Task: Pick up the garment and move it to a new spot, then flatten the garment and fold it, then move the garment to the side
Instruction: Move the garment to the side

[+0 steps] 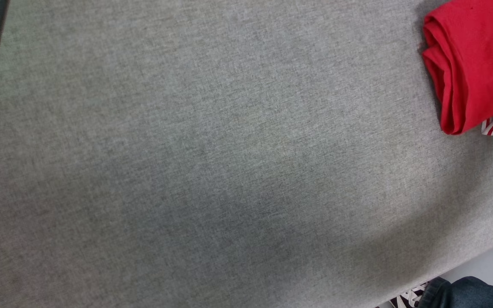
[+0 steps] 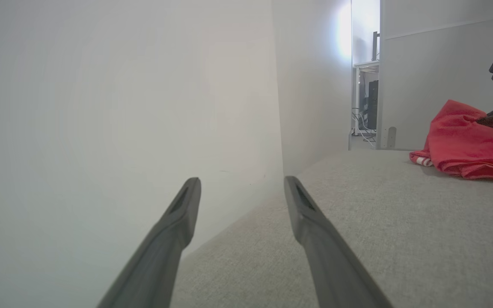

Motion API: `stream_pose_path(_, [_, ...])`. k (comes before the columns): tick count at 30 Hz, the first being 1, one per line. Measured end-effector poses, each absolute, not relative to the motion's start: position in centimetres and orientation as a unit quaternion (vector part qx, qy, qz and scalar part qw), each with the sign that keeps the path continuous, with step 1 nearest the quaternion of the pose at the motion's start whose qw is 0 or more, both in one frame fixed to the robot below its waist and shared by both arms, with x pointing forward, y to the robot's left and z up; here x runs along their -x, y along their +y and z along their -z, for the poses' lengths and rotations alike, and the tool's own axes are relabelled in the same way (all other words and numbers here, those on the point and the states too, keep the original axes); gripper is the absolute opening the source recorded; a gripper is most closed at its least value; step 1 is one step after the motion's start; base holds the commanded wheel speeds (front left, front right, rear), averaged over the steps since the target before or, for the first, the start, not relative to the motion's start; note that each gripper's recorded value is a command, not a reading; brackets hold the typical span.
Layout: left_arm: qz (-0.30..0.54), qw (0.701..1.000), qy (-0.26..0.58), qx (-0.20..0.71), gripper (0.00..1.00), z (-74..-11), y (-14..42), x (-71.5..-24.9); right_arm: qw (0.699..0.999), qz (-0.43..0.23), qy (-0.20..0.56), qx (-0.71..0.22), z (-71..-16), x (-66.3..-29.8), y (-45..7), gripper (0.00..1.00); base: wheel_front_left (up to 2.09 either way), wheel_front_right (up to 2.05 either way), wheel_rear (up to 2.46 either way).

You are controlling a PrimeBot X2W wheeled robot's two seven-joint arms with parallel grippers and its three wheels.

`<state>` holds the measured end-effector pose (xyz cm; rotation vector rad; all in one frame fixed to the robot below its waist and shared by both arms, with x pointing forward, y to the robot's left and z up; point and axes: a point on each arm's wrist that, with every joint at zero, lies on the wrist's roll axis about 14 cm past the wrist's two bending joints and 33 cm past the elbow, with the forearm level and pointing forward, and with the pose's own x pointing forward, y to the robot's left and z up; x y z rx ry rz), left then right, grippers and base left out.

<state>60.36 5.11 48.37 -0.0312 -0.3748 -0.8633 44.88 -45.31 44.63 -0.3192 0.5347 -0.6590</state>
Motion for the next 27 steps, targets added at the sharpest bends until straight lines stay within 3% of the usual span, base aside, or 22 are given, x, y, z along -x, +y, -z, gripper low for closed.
stream_pose_path(6, [0.42, 0.89, -0.179, 0.019, 1.0, -48.3, 4.7, -60.2, 0.893, 0.323, 0.267, 0.166, -43.8, -44.4, -45.6, 0.0, 0.0, 0.0, 0.0])
stream_pose_path(8, [0.419, 0.89, -0.179, 0.021, 1.0, -48.3, 4.7, -60.2, 0.895, 0.323, 0.259, 0.164, -43.9, -44.5, -45.5, 0.45, 0.0, 0.0, 0.0])
stream_pose_path(9, [0.419, 0.89, -0.178, 0.023, 1.0, -48.4, 4.6, -60.1, 0.895, 0.323, 0.26, 0.165, -43.8, -44.4, -45.5, 0.91, 0.0, 0.0, 0.0])
stream_pose_path(10, [0.418, 0.891, -0.177, 0.023, 1.0, -48.5, 4.6, -60.0, 0.896, 0.322, 0.258, 0.164, -43.8, -44.4, -45.5, 1.0, 0.0, 0.0, 0.0])
stream_pose_path(19, [0.396, 0.904, -0.154, 0.043, 1.0, -49.2, 4.5, -58.6, 0.909, 0.294, 0.234, 0.181, -45.9, -45.0, -44.4, 1.0, 0.0, 0.0, 0.0])
stream_pose_path(27, [0.356, 0.928, -0.097, 0.057, 1.0, -48.6, 5.3, -55.3, 0.947, 0.213, 0.187, 0.152, -46.6, -45.8, -39.1, 1.0, 0.0, 0.0, 0.0])
